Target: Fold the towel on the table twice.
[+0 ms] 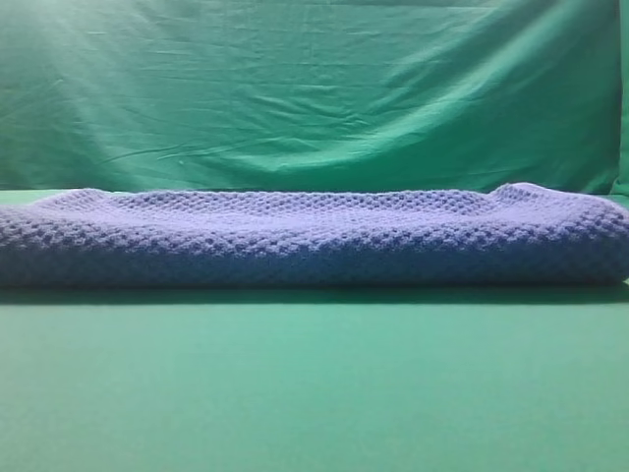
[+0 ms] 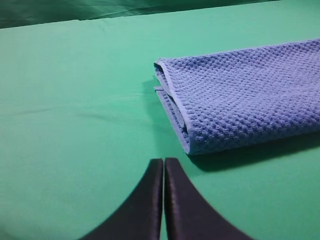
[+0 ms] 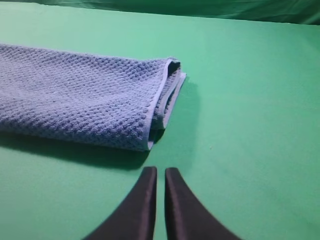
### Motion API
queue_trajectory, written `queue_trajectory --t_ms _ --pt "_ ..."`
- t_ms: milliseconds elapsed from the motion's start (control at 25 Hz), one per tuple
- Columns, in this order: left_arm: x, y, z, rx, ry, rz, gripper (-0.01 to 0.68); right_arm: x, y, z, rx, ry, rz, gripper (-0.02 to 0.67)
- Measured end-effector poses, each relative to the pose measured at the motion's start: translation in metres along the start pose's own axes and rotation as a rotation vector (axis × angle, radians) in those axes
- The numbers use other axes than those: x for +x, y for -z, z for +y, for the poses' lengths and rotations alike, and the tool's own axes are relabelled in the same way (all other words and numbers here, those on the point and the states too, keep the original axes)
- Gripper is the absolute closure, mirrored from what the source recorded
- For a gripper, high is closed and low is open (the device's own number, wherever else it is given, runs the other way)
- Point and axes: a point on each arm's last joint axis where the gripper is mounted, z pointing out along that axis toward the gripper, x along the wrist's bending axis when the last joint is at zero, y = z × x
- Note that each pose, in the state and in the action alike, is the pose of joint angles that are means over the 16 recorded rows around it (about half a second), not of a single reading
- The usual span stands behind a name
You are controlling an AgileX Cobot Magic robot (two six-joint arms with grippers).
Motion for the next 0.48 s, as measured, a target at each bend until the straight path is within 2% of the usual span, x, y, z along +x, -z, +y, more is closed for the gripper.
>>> queue_trajectory --t_ms 480 --pt "0.006 0.0 0.0 0.0 0.031 0.107 0.673 -0.012 0.003 0.0 -0.026 -0.071 -0.206 0.649"
